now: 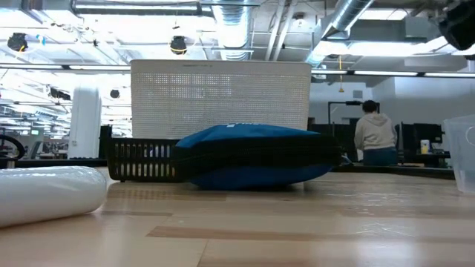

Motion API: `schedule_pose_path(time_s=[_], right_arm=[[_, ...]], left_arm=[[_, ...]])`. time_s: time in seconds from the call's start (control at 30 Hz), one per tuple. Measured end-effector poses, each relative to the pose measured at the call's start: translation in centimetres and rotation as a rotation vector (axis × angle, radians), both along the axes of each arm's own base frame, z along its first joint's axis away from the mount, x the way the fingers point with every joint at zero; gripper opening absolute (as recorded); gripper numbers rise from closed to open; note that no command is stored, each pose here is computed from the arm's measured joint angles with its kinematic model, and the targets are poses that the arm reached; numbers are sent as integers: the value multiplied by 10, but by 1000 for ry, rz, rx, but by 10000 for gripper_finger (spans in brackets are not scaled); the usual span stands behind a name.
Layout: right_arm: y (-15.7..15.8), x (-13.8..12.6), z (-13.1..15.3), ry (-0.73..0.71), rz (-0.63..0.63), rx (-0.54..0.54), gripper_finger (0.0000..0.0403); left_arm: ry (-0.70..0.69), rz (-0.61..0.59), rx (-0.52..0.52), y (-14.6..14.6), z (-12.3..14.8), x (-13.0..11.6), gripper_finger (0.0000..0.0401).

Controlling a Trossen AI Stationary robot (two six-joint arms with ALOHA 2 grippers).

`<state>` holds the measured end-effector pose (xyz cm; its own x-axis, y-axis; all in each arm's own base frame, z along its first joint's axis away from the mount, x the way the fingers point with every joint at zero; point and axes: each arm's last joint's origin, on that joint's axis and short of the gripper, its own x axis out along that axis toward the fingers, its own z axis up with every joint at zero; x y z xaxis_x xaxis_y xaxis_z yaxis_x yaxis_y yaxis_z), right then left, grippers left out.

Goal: Pick & place medical supplies in basket/bin
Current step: Put the top white rolled gauze into the transparent bin, then put the left white rolled gauze into the transparent bin

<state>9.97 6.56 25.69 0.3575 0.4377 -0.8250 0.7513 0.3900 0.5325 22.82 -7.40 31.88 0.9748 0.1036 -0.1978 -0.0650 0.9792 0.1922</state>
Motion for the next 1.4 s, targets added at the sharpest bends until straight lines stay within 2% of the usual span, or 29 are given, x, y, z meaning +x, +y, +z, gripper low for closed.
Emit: schedule_pose_path(time_s=[0.23, 0.4, 0.53, 0.7, 0.97, 1.1, 1.3, 1.4], right_arm=[[35, 2, -18, 171, 13, -80, 40], [53, -2, -36, 287, -47, -147, 48], [64, -7, -43, 327, -92, -179, 76], [69, -6, -48, 353, -89, -206, 129], [68, 1, -48, 314, -122, -194, 210], [74, 7, -45, 254, -119, -122, 235], [88, 21, -24, 75, -167, 15, 239], [91, 27, -12, 9, -197, 53, 239]], left_arm=[[-2, 19, 4, 1, 0, 0, 214], [-3, 22, 4, 1, 0, 0, 214], [-4, 23, 4, 1, 0, 0, 214], [-5, 22, 3, 1, 0, 0, 214], [-6, 19, -5, 0, 0, 0, 214], [12, -62, -19, -6, -1, -2, 214], [205, -200, -68, -32, -1, -23, 214], [294, -288, -140, -56, -7, -37, 214]])
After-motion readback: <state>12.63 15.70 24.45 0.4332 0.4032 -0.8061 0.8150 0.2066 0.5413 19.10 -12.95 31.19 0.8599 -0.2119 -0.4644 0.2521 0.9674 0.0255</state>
